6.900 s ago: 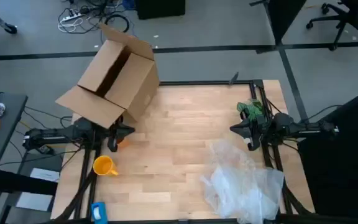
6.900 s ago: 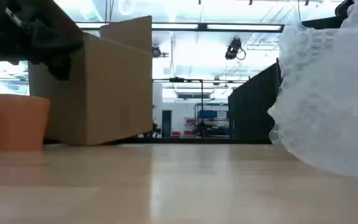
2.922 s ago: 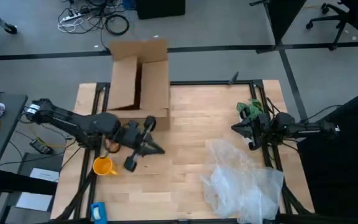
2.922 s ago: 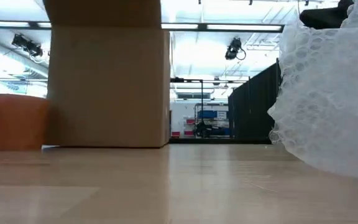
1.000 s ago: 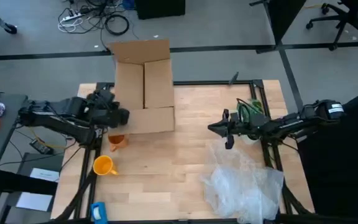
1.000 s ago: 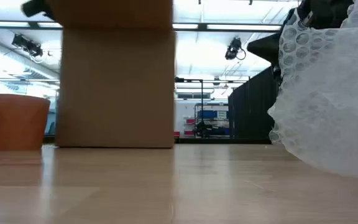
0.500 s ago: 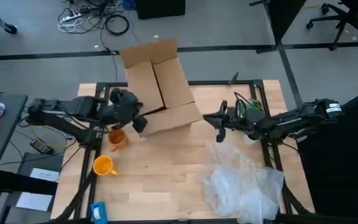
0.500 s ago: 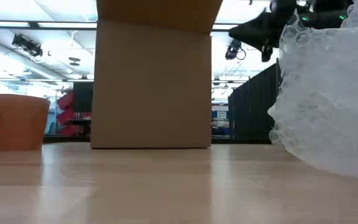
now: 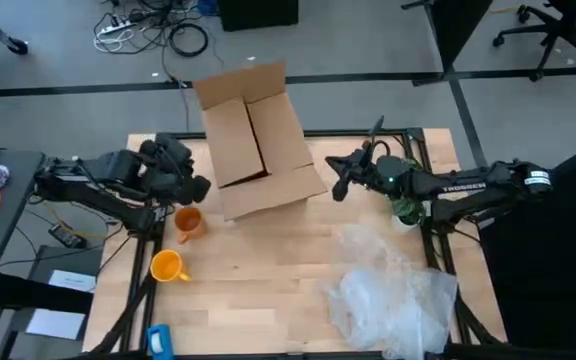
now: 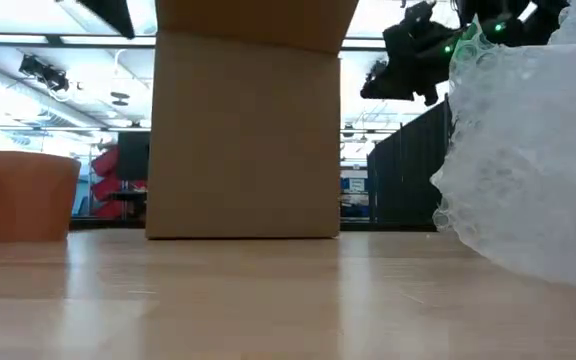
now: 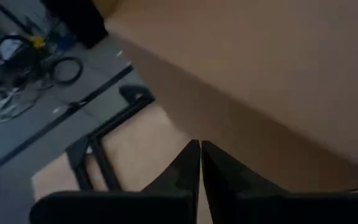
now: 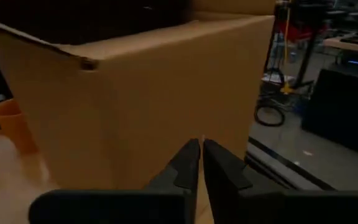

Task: Wrap mug
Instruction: Move the brown box to the top center of the table

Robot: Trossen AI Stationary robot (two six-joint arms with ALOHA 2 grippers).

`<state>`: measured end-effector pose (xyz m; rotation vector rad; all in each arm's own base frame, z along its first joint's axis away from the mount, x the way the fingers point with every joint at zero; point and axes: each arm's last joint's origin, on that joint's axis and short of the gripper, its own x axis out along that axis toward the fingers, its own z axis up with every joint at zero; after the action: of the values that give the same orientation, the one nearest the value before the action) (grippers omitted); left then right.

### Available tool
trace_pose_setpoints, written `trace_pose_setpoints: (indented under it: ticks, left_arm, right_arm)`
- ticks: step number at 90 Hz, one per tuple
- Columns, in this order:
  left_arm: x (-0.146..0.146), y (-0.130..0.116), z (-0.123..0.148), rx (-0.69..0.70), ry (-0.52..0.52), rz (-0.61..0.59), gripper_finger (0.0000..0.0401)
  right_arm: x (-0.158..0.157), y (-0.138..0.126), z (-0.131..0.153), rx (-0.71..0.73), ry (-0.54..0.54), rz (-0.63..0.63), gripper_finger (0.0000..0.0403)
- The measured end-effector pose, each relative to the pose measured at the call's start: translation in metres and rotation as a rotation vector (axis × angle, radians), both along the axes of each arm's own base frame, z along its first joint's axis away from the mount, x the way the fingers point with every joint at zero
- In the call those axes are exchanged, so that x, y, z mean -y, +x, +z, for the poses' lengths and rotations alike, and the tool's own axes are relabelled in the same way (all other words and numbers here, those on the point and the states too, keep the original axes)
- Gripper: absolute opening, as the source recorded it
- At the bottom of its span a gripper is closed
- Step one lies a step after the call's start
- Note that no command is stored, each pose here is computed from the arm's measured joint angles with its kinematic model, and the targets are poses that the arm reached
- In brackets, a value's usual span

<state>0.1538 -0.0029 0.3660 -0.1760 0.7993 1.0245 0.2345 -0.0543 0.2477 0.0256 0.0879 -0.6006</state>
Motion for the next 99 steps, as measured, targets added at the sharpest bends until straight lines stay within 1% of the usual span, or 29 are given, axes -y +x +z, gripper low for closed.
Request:
trace_pose_setpoints:
  ticks: [8,14,21,25,36,43,49,54,61,66,74,82,89,99]
  left_arm:
    - [0.000,0.004,-0.021,-0.052,0.019,0.002,0.0000]
    - [0.000,0.008,-0.036,-0.053,0.030,0.008,0.0000]
    - [-0.001,0.016,-0.052,-0.025,0.024,0.017,0.0000]
    - [-0.001,0.021,-0.059,-0.018,0.016,0.002,0.0000]
    - [0.000,0.036,-0.070,0.033,0.022,-0.094,0.0000]
    - [0.001,0.042,-0.072,-0.001,0.038,-0.188,0.0000]
    - [0.003,0.045,-0.071,-0.039,0.055,-0.263,0.0000]
    - [0.005,0.046,-0.071,-0.053,0.070,-0.291,0.0000]
    - [0.005,0.047,-0.070,-0.044,0.087,-0.292,0.0000]
    - [0.003,0.049,-0.068,-0.027,0.124,-0.261,0.0000]
    - [0.002,0.054,-0.068,-0.004,0.141,-0.253,0.0000]
    - [0.003,0.062,-0.066,0.028,0.167,-0.279,0.0000]
    - [0.003,0.070,-0.065,0.033,0.204,-0.306,0.0000]
    - [0.000,0.079,-0.064,0.032,0.263,-0.313,0.0000]
  right_arm:
    - [0.002,0.006,-0.005,0.001,-0.003,0.035,0.0000]
    - [0.003,0.016,-0.011,0.023,-0.004,0.078,0.0000]
    - [0.004,0.028,-0.024,0.020,-0.006,0.118,0.0000]
    - [0.004,0.033,-0.032,0.007,-0.003,0.125,0.0000]
    - [-0.005,0.043,-0.043,0.026,0.029,0.148,0.0000]
    - [-0.019,0.043,-0.043,0.037,0.054,0.155,0.0000]
    - [-0.035,0.040,-0.038,0.031,0.056,0.153,0.0000]
    - [-0.050,0.034,-0.032,0.010,0.042,0.145,0.0000]
    - [-0.068,0.021,-0.023,-0.029,0.008,0.131,0.0000]
    - [-0.076,0.012,-0.012,-0.016,-0.006,0.123,0.0000]
    - [-0.081,-0.002,0.000,-0.021,-0.014,0.092,0.0000]
    - [-0.080,-0.012,0.004,-0.039,-0.003,0.075,0.0000]
    - [-0.081,-0.020,0.010,-0.023,-0.002,0.073,0.0000]
    - [-0.083,-0.029,0.017,-0.014,-0.008,0.079,0.0000]
